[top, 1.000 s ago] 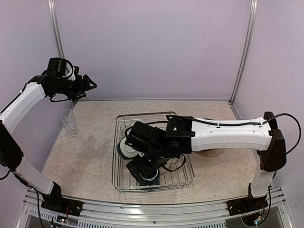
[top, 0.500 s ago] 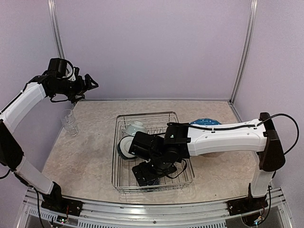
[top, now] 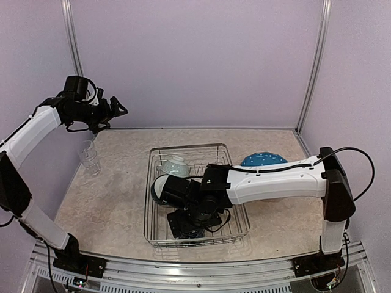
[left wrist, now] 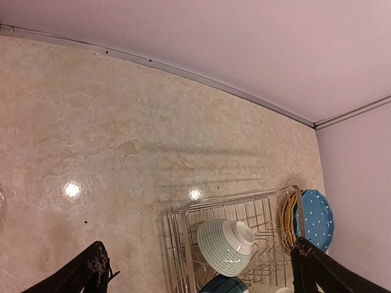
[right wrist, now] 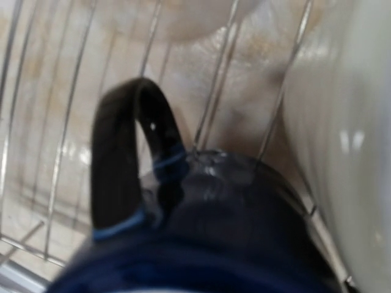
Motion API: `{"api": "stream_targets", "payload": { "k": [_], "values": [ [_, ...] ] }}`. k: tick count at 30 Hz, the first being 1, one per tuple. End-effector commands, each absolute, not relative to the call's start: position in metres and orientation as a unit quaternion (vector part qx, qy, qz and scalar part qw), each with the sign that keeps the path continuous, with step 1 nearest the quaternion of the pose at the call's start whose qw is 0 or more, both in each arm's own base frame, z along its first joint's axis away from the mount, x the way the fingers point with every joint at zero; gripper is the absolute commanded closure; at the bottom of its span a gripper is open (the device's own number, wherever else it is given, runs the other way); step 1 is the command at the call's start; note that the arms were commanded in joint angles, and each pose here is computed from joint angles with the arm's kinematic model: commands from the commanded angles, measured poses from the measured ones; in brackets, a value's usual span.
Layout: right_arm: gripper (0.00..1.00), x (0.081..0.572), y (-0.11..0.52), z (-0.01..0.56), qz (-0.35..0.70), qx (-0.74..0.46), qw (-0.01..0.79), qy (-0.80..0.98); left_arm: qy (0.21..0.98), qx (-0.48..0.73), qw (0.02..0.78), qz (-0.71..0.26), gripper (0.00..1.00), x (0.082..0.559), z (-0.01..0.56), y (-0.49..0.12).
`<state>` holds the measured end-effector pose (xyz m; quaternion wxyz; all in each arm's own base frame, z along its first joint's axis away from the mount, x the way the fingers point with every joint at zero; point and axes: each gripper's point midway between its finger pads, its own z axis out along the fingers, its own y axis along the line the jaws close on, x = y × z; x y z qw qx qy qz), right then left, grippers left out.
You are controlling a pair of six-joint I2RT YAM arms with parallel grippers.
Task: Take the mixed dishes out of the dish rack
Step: Grab the cup from the dish rack.
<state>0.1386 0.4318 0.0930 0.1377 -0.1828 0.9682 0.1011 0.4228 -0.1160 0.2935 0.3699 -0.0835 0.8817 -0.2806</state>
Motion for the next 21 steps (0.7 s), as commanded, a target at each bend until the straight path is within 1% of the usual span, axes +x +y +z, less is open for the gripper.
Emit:
{"api": "stream_targets", "payload": {
  "k": [1, 4, 7, 13, 17, 21],
  "values": [
    [0.05, 0.148, 0.434, 0.084, 0.096, -0.172, 0.155, 0.968, 0.885, -0.078, 0.362, -0.28, 0.01, 0.423, 0.293, -0.119],
    [0.1, 0.147, 0.436, 0.084, 0.1, -0.177, 0.155, 0.967, 0.889, -0.075, 0.364, -0.268, 0.01, 0.424, 0.29, -0.119],
    [0.23, 0.148, 0.437, 0.092, 0.11, -0.184, 0.164, 0.963, 0.891, -0.075, 0.359, -0.267, 0.01, 0.424, 0.287, -0.12],
    [0.47, 0.152, 0.458, 0.122, 0.17, -0.215, 0.201, 0.94, 0.893, -0.072, 0.359, -0.263, 0.01, 0.424, 0.286, -0.121],
    [0.66, 0.155, 0.457, 0.133, 0.179, -0.215, 0.221, 0.935, 0.895, -0.07, 0.357, -0.257, 0.01, 0.425, 0.283, -0.122],
    [0.87, 0.155, 0.461, 0.144, 0.2, -0.223, 0.232, 0.925, 0.895, -0.069, 0.352, -0.265, 0.01, 0.425, 0.282, -0.125]
  ]
}}
